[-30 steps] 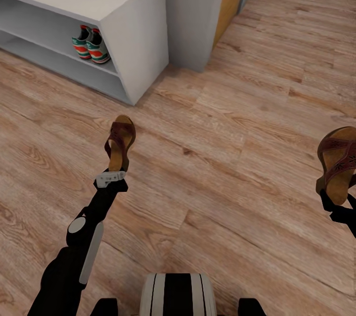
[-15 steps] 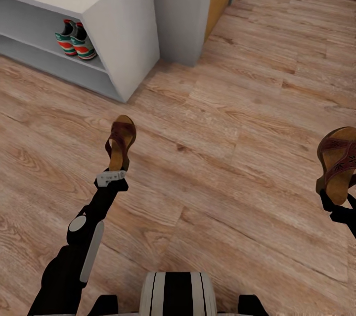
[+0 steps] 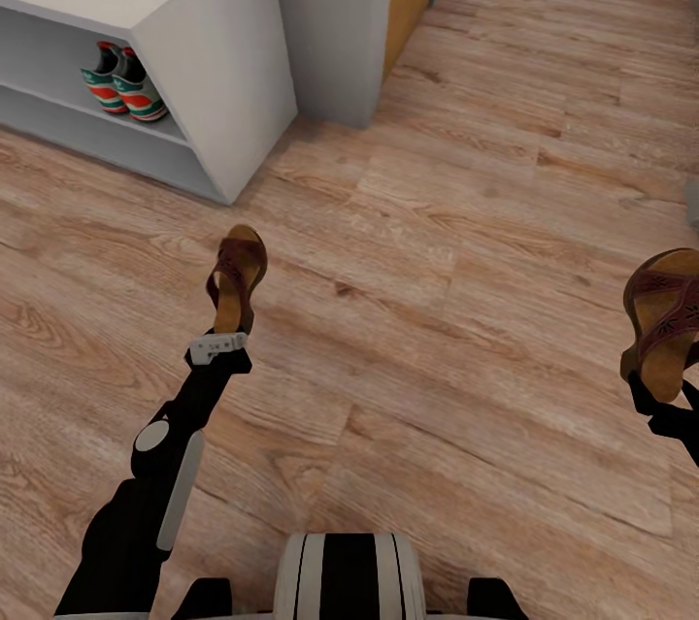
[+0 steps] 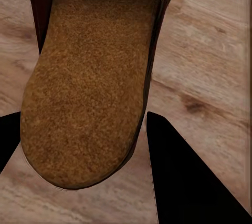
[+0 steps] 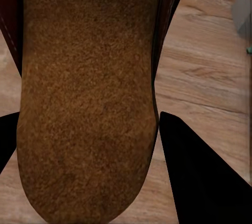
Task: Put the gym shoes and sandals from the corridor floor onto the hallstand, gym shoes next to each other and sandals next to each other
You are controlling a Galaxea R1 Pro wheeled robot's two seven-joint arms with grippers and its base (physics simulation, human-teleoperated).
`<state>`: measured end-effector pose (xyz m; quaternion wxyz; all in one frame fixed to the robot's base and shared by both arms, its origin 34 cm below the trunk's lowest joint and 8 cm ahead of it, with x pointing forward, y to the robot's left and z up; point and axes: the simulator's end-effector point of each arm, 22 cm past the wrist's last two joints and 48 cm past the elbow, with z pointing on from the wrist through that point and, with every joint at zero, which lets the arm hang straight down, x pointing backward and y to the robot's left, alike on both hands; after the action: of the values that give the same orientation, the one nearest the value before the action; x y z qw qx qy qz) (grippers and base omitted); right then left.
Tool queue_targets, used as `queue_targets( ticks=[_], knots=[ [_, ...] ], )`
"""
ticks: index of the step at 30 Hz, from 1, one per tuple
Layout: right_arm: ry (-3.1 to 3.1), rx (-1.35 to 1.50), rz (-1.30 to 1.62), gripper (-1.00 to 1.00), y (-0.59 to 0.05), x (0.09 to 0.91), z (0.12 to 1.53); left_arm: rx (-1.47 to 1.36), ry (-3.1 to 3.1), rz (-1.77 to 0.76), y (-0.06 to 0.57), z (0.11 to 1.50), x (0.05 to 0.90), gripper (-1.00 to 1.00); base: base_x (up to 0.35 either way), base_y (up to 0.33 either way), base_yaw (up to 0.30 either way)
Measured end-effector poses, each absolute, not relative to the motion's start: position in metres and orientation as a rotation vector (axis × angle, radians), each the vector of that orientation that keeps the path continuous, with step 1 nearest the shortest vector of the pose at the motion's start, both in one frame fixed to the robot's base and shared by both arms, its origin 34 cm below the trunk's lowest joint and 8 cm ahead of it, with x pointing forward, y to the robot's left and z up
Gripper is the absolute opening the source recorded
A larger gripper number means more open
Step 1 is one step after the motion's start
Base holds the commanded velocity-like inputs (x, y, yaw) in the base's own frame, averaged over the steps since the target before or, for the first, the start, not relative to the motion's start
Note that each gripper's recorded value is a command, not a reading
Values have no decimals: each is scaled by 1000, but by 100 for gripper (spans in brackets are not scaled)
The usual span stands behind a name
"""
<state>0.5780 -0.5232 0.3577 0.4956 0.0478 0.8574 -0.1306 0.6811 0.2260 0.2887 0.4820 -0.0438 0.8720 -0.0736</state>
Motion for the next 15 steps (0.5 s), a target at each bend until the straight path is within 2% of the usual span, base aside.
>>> queue_targets(
  ticks=[15],
  knots=[
    [2056, 119, -314, -100, -523, 581, 369, -107, 2104, -180, 226, 302, 686, -100, 0, 0, -107]
  ],
)
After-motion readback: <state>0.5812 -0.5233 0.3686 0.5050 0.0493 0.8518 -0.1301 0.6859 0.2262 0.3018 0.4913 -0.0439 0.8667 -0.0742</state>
